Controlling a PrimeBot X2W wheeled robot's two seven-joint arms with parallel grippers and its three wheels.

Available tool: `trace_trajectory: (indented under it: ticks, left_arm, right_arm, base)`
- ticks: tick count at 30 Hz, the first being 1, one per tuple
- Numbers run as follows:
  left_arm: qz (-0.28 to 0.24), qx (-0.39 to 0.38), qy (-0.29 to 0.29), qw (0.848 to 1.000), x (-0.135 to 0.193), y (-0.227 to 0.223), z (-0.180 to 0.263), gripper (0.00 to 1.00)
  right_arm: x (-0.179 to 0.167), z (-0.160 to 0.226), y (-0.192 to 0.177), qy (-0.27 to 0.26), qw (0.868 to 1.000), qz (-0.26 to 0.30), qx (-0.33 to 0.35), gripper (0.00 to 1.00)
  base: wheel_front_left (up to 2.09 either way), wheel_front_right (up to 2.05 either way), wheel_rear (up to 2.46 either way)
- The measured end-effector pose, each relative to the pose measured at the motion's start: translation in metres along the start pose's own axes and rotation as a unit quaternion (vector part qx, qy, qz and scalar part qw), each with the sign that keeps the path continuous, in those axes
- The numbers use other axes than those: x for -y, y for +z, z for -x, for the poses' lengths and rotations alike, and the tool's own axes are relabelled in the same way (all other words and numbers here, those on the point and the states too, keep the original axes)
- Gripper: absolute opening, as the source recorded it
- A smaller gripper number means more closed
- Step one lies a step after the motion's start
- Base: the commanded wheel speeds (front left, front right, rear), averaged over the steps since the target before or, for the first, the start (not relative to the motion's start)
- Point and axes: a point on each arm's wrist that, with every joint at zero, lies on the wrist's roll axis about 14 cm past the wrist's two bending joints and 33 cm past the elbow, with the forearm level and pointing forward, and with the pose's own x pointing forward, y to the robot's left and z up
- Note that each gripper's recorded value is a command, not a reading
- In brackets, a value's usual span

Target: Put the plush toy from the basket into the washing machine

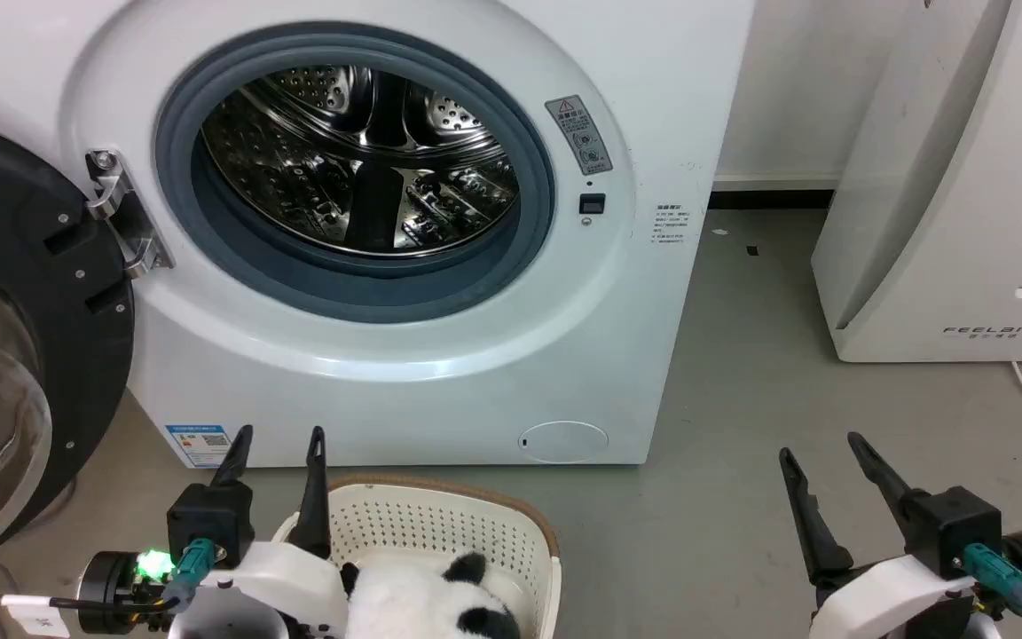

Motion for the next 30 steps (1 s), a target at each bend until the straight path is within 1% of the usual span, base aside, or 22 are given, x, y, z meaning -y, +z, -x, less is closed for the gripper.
trace_trajectory:
  ticks: [16,23,30]
  left_arm:
    - [0.005,0.002,-0.011,1.0,0.008,-0.004,-0.002,1.0]
    - [0.009,-0.02,-0.019,1.0,0.013,-0.021,-0.004,1.0]
    - [0.011,-0.057,-0.033,0.998,0.021,-0.048,-0.009,1.0]
  right_arm:
    - [0.004,-0.001,0.0,-0.005,1.0,-0.006,0.009,1.0]
    - [0.006,-0.002,-0.003,-0.008,1.0,-0.011,0.008,1.0]
    - [0.007,-0.006,-0.009,-0.01,1.0,-0.016,0.004,1.0]
  base:
    - [0.0,0.0,0.0]
    - [0.0,0.0,0.0]
    - [0.0,0.0,0.0]
